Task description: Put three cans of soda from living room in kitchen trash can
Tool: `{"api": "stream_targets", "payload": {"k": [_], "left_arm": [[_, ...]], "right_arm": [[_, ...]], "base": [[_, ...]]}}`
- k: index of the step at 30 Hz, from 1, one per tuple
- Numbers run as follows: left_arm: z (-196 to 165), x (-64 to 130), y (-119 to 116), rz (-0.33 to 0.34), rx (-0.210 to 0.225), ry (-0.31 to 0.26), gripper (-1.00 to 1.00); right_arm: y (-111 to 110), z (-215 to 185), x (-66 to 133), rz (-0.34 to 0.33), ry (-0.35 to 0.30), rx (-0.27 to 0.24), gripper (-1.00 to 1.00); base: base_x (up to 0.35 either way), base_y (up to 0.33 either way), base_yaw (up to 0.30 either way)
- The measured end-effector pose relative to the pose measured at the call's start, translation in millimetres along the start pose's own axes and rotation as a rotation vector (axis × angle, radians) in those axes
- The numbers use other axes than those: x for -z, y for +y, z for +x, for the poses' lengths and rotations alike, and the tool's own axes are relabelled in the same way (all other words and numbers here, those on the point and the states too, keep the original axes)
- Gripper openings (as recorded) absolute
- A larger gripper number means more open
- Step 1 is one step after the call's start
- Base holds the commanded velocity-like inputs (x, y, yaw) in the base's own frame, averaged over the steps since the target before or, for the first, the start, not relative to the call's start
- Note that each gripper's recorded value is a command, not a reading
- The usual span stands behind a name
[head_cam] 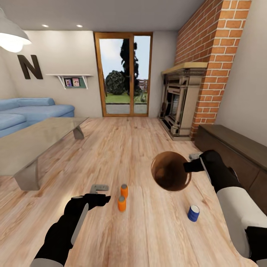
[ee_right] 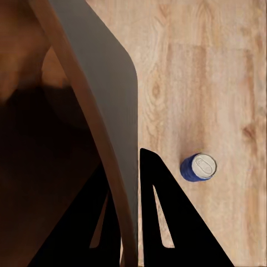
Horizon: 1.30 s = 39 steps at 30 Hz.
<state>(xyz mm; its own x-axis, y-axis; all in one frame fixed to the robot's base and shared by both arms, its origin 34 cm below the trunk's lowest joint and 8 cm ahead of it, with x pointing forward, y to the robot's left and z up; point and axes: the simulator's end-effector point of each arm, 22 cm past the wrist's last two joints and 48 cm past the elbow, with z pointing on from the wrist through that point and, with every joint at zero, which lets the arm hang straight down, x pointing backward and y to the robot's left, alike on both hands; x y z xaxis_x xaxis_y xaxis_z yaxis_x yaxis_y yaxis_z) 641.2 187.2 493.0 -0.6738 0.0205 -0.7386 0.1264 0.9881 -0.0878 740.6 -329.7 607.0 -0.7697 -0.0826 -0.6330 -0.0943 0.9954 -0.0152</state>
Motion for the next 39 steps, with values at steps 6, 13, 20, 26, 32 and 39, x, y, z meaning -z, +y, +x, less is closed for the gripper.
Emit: {"api": "stream_targets", "payload": {"k": [6, 13, 20, 26, 32, 39], "left_arm": [[0.3, -0.2, 0.2, 0.0, 0.0, 0.001, 1.0], [0.4, -0.3, 0.3, -0.001, -0.001, 0.001, 1.0], [0.5, -0.5, -0.1, -0.001, -0.002, 0.001, 1.0], [0.3, -0.5, -0.2, -0.001, -0.002, 0.0, 1.0], [0.3, -0.5, 0.0, -0.001, -0.002, 0.0, 1.0], [-0.8, -0.2, -0.5, 0.002, 0.003, -0.004, 1.0]], "right_arm": [[-67.5, -22.6, 36.9, 0.12, -0.081, 0.013, -1.0], [-114.9, -41.3, 76.1, 0.206, -0.155, 0.031, -1.0], [-105.6, -41.5, 81.2, 0.112, -0.163, 0.03, -1.0], [-116.4, -37.1, 82.5, 0.155, -0.144, 0.05, -1.0], [-123.2, -35.4, 83.3, 0.189, -0.134, 0.066, -1.0], [-123.1, -34.2, 82.8, 0.187, -0.131, 0.064, -1.0]], "base": [[0.326, 0.0, 0.0], [0.326, -0.027, 0.0], [0.31, -0.146, 0.0], [0.296, -0.181, 0.0], [0.289, -0.171, 0.0], [0.107, -0.051, 0.0]]}}
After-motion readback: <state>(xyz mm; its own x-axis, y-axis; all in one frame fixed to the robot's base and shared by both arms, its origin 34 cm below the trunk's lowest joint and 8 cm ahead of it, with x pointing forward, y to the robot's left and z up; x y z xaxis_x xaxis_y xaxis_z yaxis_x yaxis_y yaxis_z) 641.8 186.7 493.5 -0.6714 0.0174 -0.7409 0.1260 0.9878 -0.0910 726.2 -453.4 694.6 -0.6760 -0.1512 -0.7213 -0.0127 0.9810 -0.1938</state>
